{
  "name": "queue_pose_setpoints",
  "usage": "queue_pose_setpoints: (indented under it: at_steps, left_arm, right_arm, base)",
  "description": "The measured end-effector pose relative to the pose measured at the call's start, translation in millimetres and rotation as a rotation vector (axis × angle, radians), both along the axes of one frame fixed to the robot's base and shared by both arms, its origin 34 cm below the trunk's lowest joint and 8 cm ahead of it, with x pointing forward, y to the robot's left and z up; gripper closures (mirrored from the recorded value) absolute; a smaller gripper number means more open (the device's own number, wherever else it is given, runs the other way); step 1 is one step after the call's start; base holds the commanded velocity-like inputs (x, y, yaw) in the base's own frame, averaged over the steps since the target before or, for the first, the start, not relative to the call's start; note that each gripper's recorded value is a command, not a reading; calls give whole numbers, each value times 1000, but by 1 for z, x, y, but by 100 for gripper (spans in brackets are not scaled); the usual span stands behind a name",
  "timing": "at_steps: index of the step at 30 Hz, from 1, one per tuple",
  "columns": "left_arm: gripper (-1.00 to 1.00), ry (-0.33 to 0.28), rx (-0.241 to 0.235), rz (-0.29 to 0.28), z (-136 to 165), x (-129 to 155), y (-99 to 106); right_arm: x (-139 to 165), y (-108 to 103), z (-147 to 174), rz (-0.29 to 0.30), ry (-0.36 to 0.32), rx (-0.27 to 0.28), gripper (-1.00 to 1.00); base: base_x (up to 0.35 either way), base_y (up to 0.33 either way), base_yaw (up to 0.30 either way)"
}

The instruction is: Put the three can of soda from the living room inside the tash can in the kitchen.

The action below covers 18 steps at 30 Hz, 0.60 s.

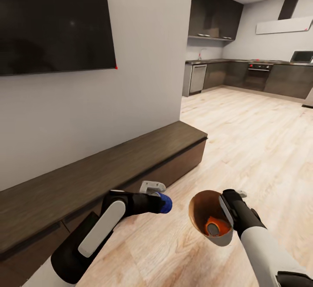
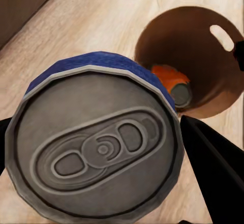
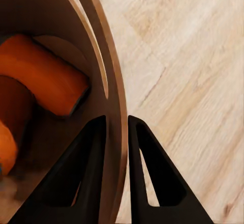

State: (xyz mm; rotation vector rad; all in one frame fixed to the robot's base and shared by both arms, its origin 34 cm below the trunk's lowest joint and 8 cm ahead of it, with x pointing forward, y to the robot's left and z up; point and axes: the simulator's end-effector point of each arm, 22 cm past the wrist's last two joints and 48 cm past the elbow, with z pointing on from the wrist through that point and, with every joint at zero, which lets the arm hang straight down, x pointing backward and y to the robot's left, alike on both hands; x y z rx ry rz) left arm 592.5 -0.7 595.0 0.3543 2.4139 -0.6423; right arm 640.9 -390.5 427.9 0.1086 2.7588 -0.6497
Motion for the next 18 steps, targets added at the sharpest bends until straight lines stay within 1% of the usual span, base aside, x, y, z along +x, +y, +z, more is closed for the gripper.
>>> queue_pose_setpoints:
  at_steps: [1, 2, 3, 5, 7, 10, 14, 18]
  left_arm:
    - [100, 2, -9, -6, 5, -1, -4]
    - [100, 1, -10, -9, 8, -1, -5]
    - [100, 5, -17, -15, 11, -2, -7]
    - [100, 15, -30, -25, 17, -4, -11]
    - [100, 25, -43, -33, 17, -6, -14]
    - [100, 31, -51, -36, 18, -8, -16]
    - [100, 36, -57, -39, 18, -9, -17]
    - [100, 36, -59, -41, 19, -9, -18]
  right_arm:
    - [0, 6, 0, 19, 9, -22, 100]
    - [0, 7, 2, 28, 15, -40, 100]
    - [2, 9, 6, 41, 11, -76, 100]
    - [6, 9, 15, 53, 4, -128, 100]
    - [6, 9, 16, 57, 2, -149, 100]
    - [8, 18, 13, 53, -11, -126, 100]
    - [6, 28, 11, 73, 4, -140, 100]
    - [4, 38, 5, 74, 6, -114, 100]
  base:
    - [0, 0, 0]
    - [0, 0, 0]
    - [0, 0, 0]
    - [0, 0, 0]
    - [0, 0, 0]
    - [0, 0, 0]
    - [0, 0, 0]
    - [0, 0, 0]
